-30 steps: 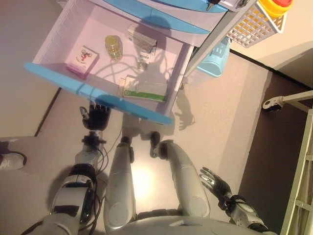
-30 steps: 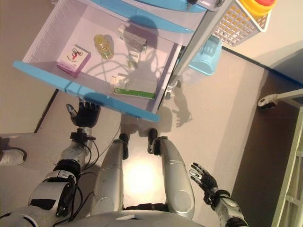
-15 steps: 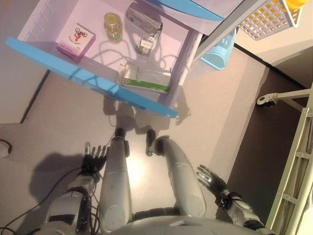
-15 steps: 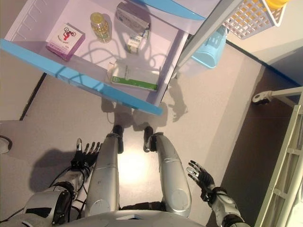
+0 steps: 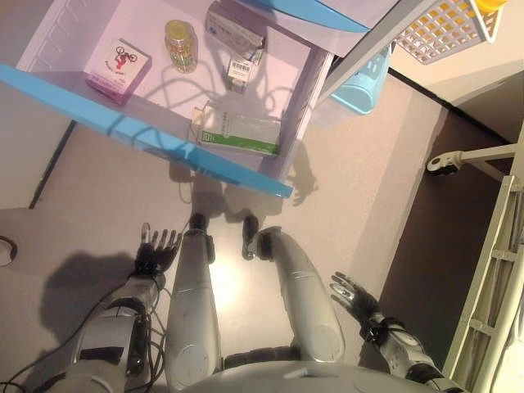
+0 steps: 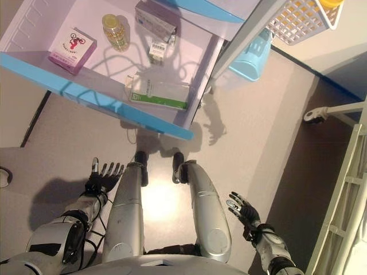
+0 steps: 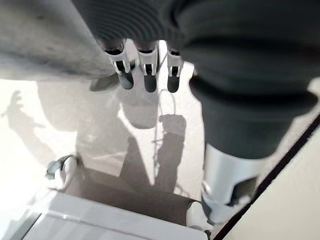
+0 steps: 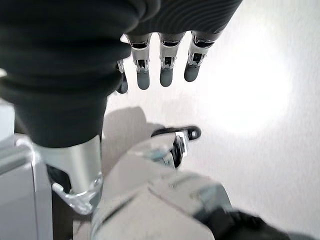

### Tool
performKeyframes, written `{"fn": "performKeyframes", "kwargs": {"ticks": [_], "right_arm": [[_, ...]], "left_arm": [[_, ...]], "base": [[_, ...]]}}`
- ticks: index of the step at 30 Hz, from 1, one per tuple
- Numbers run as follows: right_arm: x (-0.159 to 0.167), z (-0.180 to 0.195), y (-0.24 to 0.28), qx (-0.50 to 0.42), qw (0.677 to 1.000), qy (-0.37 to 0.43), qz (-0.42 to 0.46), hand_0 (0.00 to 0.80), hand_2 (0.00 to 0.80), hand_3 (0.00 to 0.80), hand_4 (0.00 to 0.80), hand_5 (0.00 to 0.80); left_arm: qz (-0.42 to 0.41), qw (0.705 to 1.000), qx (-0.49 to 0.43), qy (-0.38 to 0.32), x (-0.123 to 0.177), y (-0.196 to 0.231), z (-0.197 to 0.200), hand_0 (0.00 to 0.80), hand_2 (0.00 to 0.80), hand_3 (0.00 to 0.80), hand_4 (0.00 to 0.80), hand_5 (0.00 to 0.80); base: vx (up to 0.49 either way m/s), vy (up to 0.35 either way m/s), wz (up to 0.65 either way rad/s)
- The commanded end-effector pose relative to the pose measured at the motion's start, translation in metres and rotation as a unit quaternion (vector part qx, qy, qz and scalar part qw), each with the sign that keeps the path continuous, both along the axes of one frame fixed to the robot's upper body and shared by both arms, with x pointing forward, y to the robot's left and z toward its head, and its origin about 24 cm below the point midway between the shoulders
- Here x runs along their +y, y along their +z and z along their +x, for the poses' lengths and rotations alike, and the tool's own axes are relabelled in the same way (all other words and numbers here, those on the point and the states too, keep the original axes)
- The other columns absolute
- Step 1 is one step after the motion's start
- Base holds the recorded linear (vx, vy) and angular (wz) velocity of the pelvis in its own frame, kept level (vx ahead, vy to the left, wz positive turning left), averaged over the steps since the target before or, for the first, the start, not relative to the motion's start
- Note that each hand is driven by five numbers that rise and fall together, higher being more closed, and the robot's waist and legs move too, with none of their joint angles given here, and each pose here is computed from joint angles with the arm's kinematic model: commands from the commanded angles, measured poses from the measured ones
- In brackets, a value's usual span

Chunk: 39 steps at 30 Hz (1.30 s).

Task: Open the drawer and pick up the medicine

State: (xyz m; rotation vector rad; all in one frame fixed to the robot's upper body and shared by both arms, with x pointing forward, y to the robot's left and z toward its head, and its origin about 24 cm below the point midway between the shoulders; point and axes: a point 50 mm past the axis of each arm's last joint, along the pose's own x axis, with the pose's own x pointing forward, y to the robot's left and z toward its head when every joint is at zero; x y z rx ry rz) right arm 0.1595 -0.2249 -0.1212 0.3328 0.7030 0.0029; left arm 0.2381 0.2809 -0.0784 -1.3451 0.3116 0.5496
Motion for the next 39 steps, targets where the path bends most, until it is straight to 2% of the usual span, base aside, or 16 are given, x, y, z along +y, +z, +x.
{"fn": "performKeyframes", "kwargs": {"ticks": [1, 8, 15, 22, 28, 39], "right_arm": [[-0.027, -0.007, 0.010, -0.022, 0.997, -0.041, -0.068, 0.000, 0.000, 0.000, 0.000, 0.000], [-0.051, 0.006, 0.045, -0.116, 0.977, -0.113, -0.136, 0.000, 0.000, 0.000, 0.000, 0.000], [-0.070, 0.011, 0.092, -0.229, 0.950, -0.105, -0.186, 0.000, 0.000, 0.000, 0.000, 0.000], [-0.081, 0.011, 0.138, -0.336, 0.917, -0.024, -0.213, 0.000, 0.000, 0.000, 0.000, 0.000], [-0.083, 0.005, 0.173, -0.409, 0.884, 0.069, -0.216, 0.000, 0.000, 0.000, 0.000, 0.000], [-0.068, 0.021, 0.249, -0.486, 0.798, 0.175, -0.309, 0.000, 0.000, 0.000, 0.000, 0.000]], "left_arm": [[0.041, 0.998, 0.057, -0.004, 0.007, -0.020, -0.035, 0.000, 0.000, 0.000, 0.000, 0.000], [0.094, 0.988, 0.116, -0.035, 0.012, -0.040, -0.084, 0.000, 0.000, 0.000, 0.000, 0.000], [0.167, 0.978, 0.116, -0.039, 0.025, -0.043, -0.121, 0.000, 0.000, 0.000, 0.000, 0.000], [0.234, 0.962, 0.124, -0.061, 0.034, -0.038, -0.139, 0.000, 0.000, 0.000, 0.000, 0.000], [0.231, 0.960, 0.144, -0.070, 0.035, -0.041, -0.156, 0.000, 0.000, 0.000, 0.000, 0.000], [0.234, 0.952, 0.178, -0.090, 0.027, -0.049, -0.178, 0.000, 0.000, 0.000, 0.000, 0.000]], "base": [[-0.061, -0.008, 0.06], [0.025, 0.017, 0.08], [0.032, 0.049, 0.07], [0.027, 0.035, 0.05], [0.023, 0.013, 0.01], [0.027, 0.014, -0.02]]}}
